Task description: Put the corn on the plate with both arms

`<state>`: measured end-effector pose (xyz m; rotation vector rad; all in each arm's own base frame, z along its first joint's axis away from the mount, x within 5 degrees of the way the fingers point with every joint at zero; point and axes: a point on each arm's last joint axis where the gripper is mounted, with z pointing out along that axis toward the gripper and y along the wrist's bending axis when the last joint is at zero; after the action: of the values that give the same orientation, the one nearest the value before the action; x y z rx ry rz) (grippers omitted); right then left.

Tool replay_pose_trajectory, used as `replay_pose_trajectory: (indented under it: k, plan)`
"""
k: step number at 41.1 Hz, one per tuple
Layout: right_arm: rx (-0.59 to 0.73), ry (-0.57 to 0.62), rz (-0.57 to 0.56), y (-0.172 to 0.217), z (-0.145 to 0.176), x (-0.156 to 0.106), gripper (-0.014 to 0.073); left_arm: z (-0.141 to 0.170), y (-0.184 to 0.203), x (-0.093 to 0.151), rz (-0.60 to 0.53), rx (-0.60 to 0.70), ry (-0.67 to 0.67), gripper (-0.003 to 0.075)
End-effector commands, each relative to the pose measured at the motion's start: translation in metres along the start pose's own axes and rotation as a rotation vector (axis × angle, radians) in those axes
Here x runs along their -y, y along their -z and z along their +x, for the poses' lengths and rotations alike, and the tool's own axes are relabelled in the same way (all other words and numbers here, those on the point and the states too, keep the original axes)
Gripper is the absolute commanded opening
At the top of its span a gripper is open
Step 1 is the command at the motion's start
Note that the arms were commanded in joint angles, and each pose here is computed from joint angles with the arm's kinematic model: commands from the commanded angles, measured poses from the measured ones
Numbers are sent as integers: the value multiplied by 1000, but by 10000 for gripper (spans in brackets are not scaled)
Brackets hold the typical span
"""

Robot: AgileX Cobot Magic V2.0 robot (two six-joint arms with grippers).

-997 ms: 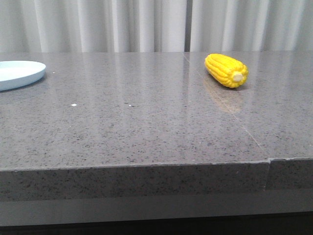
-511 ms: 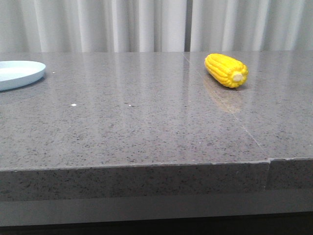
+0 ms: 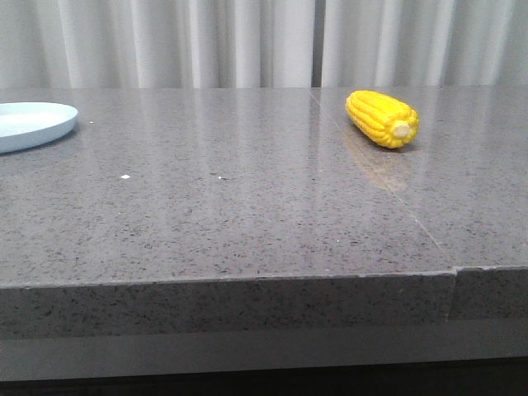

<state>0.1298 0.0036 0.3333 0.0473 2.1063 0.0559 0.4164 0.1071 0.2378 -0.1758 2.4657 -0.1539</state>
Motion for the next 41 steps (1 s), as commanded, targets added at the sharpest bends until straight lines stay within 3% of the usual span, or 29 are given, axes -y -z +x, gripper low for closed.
replay_pose_trajectory:
  k: [1, 9, 24, 32, 41]
  plan:
    - [84, 17, -1, 3, -13, -1, 602, -18, 25, 9, 3, 93, -10, 169]
    - [84, 17, -1, 3, -13, -1, 602, -18, 27, 10, 17, 88, -1, -18]
    - [84, 17, -1, 3, -13, -1, 602, -24, 67, 43, 172, 110, 56, -20]
    - [84, 17, -1, 3, -13, -1, 602, -21, 73, 84, 292, 69, 22, -20]
    - [84, 17, -1, 3, -13, -1, 602, -14, 69, 147, 416, 53, -52, -20]
